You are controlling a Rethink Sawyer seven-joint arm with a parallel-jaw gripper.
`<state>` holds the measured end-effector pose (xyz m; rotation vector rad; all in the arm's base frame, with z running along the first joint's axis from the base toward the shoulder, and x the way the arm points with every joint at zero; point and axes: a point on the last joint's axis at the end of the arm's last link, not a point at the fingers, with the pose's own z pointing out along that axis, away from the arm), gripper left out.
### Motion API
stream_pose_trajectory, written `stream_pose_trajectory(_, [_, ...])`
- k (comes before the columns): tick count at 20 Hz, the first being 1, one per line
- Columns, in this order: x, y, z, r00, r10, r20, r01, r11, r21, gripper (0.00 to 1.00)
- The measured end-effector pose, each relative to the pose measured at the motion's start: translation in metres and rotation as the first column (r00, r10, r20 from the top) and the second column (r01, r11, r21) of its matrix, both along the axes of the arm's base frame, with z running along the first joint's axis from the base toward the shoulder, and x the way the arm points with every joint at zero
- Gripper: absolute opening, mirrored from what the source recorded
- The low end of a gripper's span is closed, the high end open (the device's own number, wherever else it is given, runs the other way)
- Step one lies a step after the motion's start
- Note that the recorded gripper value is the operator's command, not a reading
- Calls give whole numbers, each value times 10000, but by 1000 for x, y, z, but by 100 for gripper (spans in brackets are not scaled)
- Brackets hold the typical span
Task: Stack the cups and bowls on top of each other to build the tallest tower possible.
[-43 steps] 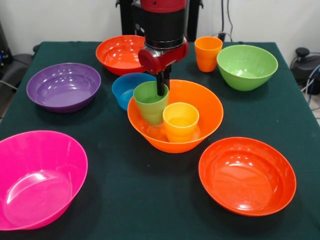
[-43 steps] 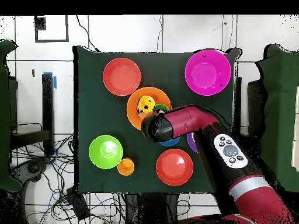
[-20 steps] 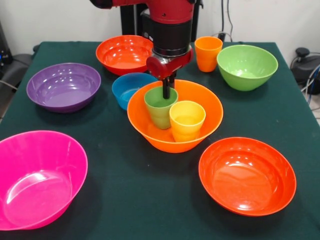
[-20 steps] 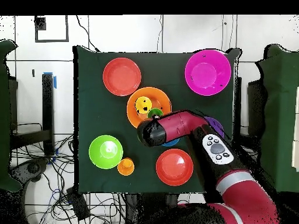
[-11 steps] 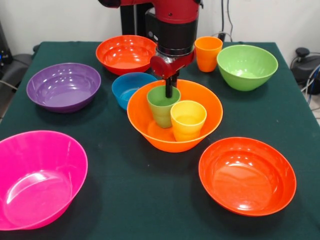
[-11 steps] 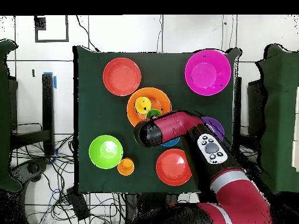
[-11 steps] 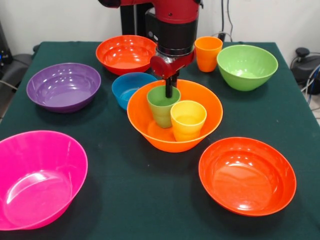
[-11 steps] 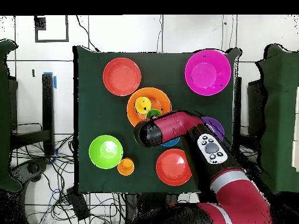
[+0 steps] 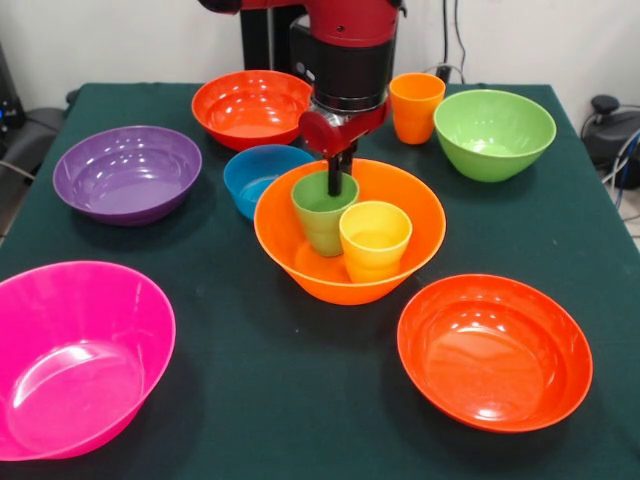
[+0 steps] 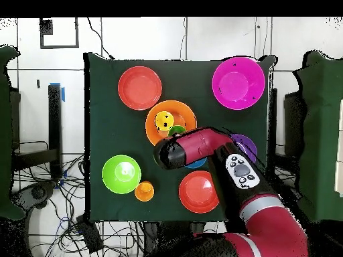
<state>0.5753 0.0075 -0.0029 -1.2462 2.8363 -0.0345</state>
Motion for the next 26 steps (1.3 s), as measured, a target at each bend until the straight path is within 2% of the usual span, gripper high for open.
stream_pose_trajectory(20, [-3,-14,-5,9993,-377,22,377,9993,76,100])
stream_pose_trajectory(26, [-1,-14,-4,9979,-643,-30,643,9977,197,100])
